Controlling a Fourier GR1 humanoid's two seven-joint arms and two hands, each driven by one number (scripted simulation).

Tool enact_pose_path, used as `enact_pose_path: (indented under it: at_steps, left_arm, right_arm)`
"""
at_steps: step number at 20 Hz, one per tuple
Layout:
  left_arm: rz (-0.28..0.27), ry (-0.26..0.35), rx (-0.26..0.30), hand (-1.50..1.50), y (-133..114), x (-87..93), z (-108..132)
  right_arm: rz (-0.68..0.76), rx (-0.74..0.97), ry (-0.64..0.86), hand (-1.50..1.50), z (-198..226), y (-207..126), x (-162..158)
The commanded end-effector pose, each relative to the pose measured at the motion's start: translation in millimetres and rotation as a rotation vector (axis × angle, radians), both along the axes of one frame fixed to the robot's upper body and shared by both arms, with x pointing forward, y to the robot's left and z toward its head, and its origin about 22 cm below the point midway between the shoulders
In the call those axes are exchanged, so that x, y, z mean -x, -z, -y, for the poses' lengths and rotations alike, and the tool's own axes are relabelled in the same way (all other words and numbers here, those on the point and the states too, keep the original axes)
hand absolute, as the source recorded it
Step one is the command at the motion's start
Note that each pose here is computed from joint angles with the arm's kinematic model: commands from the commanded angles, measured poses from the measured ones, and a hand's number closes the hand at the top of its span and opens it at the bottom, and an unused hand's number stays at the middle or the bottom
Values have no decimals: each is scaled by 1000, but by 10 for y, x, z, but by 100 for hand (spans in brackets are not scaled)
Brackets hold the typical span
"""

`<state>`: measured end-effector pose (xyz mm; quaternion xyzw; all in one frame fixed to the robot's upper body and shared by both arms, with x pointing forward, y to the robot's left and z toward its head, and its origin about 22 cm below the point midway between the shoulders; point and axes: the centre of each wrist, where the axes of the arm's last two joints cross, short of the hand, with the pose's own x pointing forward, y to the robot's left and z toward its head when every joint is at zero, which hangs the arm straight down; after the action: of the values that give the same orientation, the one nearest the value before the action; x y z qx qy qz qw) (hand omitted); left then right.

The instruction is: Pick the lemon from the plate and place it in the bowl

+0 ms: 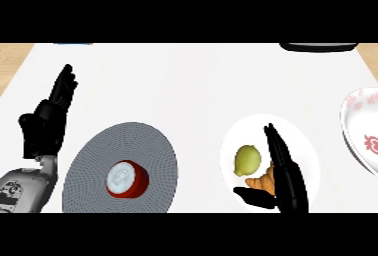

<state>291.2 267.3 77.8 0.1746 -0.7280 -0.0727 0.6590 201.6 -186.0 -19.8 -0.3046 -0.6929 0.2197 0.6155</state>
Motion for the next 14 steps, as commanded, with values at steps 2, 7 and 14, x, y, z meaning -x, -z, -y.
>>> enact_pose_path:
  at_steps: [2, 7, 14]
  left_arm:
    - [-13, 7, 6, 0, -5, 183, -15]
    - [-2, 1, -8, 0, -111, 16, 80]
    - [-4, 1, -6, 0, 1, 152, 229]
  right_arm:
    - [-2, 1, 17, -150, -56, 142, -317]
    - [-25, 12, -18, -150, 43, 50, -489]
    - [51, 121, -27, 150, -130, 141, -477]
